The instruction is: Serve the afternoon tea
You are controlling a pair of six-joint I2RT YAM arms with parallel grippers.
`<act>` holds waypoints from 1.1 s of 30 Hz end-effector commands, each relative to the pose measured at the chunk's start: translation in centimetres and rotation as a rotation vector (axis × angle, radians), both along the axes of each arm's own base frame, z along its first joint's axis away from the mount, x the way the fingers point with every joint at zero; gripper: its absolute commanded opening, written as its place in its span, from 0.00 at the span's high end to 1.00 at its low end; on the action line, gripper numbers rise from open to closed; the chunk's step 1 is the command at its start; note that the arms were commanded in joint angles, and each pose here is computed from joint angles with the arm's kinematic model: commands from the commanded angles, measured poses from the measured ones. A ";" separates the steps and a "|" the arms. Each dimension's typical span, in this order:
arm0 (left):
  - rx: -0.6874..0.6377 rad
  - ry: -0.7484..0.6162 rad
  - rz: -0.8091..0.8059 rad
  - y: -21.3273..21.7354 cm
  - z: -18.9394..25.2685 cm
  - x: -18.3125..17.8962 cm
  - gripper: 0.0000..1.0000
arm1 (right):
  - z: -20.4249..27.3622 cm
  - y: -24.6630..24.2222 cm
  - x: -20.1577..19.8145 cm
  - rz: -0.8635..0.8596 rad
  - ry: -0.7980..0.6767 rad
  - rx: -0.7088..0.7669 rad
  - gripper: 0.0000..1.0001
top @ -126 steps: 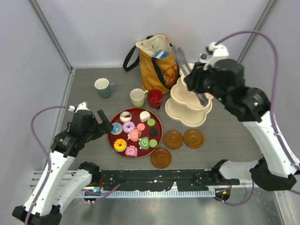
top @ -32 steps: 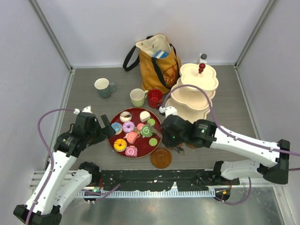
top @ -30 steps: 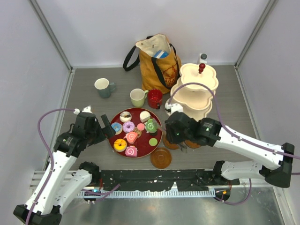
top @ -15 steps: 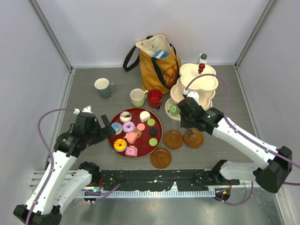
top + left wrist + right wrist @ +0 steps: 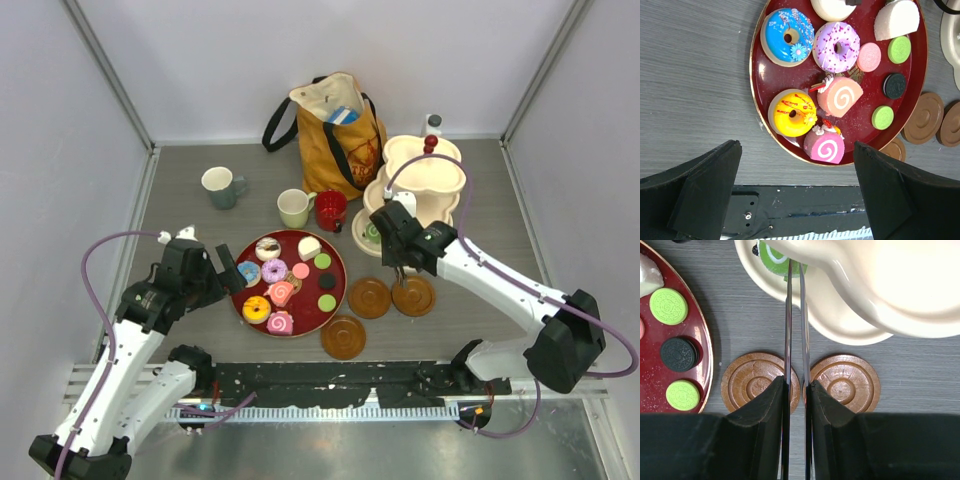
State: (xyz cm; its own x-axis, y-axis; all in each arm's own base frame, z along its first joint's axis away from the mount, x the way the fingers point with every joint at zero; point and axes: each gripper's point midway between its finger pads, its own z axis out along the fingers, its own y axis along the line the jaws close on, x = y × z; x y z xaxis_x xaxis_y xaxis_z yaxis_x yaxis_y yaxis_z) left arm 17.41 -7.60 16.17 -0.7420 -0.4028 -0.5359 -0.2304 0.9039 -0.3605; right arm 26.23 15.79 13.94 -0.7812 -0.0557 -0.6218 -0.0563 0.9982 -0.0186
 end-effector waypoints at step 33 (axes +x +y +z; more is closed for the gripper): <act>-0.022 -0.018 -0.009 -0.4 0.3 0.5 0.00 | 4.7 3.8 -7.1 0.373 -0.072 0.347 0.39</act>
State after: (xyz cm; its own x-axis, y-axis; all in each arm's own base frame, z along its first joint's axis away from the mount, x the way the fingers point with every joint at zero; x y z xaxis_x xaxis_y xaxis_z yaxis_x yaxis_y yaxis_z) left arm 17.42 -7.67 16.10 -0.7456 -0.4017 -0.5316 -0.2300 0.9039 -0.3605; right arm 20.66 16.04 15.77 -0.7673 -0.0311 -0.6405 -0.2170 0.9525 0.2136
